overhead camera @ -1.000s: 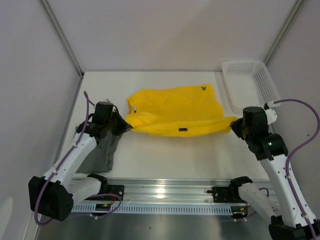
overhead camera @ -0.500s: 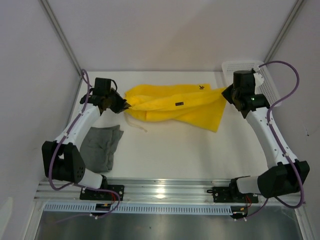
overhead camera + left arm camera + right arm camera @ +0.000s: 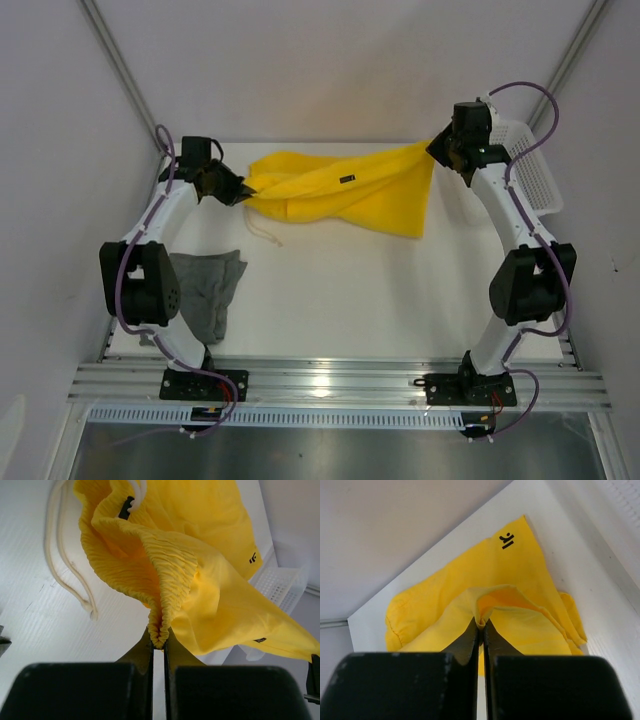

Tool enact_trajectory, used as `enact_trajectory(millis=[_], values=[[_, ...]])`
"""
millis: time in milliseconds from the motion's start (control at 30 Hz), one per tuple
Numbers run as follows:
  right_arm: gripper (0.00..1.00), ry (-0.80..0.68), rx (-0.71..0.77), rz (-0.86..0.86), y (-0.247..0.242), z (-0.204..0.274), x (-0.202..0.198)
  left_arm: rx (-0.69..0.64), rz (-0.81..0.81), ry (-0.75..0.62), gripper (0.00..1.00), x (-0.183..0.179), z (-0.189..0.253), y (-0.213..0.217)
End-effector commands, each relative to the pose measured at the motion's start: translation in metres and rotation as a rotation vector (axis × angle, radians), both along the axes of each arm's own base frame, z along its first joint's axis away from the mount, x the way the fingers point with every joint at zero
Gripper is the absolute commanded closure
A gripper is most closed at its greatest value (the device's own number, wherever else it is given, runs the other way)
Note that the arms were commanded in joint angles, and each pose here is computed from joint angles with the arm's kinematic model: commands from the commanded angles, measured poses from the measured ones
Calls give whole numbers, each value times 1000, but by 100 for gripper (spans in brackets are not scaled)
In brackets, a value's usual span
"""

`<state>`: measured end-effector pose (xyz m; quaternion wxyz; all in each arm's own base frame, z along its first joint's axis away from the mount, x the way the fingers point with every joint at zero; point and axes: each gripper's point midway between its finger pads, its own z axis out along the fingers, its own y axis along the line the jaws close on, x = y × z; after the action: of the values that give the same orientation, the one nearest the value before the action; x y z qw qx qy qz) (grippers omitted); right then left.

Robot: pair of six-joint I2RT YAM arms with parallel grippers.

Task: Fold and stack the shorts
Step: Fold the shorts

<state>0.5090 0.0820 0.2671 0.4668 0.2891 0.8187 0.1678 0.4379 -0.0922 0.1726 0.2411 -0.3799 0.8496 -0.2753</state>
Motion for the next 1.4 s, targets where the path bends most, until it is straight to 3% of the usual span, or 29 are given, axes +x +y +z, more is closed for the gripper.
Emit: enact_trajectory(millis=[0,167,433,700,1000,1167,1367], values=[[100,-106,3,85,7,29,15,-45,-23,-64,100,11,20,-4],[100,-109,12,102,7,26,-2,-43,-50,-123,100,-8,25,-6],[100,-183,-1,109,-20,64,-86,-47,-94,-200,100,-70,28,-23],[100,-76,1,169,-39,10,-172,-45,-169,-147,100,-127,1,-41],[100,-132,22,154,-35,13,-261,-61,-190,-161,100,-193,-7,-43],[100,-204,9,133,-38,38,-276,-22,-175,-203,100,-202,10,-36],[100,-251,-9,138,-40,68,-251,50,-160,-187,100,-182,35,-28]])
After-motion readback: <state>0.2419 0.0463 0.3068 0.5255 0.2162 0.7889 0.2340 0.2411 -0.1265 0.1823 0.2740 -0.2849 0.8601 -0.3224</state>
